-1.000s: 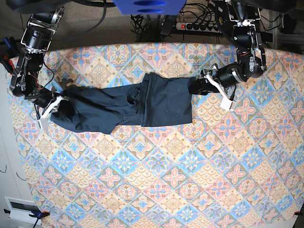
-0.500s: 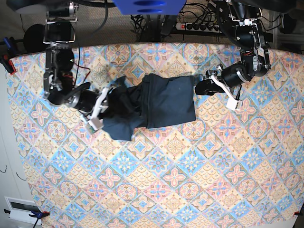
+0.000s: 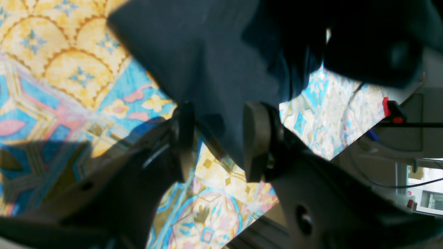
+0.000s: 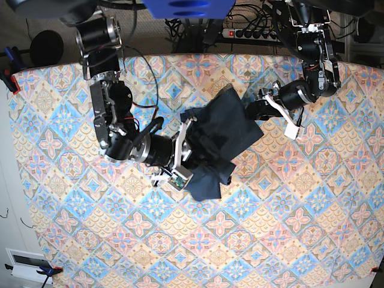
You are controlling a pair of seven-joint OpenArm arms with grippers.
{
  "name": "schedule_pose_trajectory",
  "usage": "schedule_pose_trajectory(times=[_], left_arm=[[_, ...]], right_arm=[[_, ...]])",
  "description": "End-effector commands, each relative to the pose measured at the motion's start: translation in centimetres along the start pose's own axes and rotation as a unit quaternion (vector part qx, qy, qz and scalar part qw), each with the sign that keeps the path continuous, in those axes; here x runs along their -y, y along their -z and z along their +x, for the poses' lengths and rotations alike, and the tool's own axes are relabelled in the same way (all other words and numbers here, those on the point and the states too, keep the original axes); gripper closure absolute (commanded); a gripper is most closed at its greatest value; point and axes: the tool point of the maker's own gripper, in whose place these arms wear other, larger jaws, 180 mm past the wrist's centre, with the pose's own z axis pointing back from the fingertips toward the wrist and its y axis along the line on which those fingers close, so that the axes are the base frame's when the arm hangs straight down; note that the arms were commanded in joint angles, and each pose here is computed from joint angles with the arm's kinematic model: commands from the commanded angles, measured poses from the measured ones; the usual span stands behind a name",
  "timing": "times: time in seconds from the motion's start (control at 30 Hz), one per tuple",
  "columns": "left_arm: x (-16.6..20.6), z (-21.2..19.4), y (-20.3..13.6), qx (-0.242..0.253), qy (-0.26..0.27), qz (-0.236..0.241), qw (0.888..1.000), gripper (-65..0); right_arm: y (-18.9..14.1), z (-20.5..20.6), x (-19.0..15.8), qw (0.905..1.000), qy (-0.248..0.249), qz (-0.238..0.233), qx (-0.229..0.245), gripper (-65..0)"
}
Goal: Layout the t-shirt on the table in an organized manner, then fold the t-shirt properly
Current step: 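Lift the collar end with the right gripper and fold it over toward the left gripper, then press the folded bundle with both grippers and tuck loose fabric inward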
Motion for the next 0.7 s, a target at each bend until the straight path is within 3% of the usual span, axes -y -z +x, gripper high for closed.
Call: schedule_pose_trajectory(times=[0.0, 0.27, 0.43, 0.67], left_arm=[[0.4, 1.2, -0.3, 0.018, 0.008, -0.008, 1.0, -21.3], [0.5, 1.4, -0.3, 0.019, 0.009, -0.009, 1.0, -21.3], [0.5, 1.4, -0.3, 0.019, 0.009, -0.009, 1.0, -21.3], [0.5, 1.2, -0.3, 0.018, 0.008, -0.009, 1.0, -21.3]], right_arm=[[0.8, 0.2, -0.9, 0.9998, -0.015, 0.014, 0.001, -2.3], [4.8, -3.9, -6.5, 0.9861, -0.122, 0.065, -0.092, -22.5], [5.4, -4.6, -8.3, 0.9779, -0.159, 0.081, -0.109, -24.0], [3.9, -1.4, -8.4, 0.9778, -0.191, 0.072, -0.047, -24.0]])
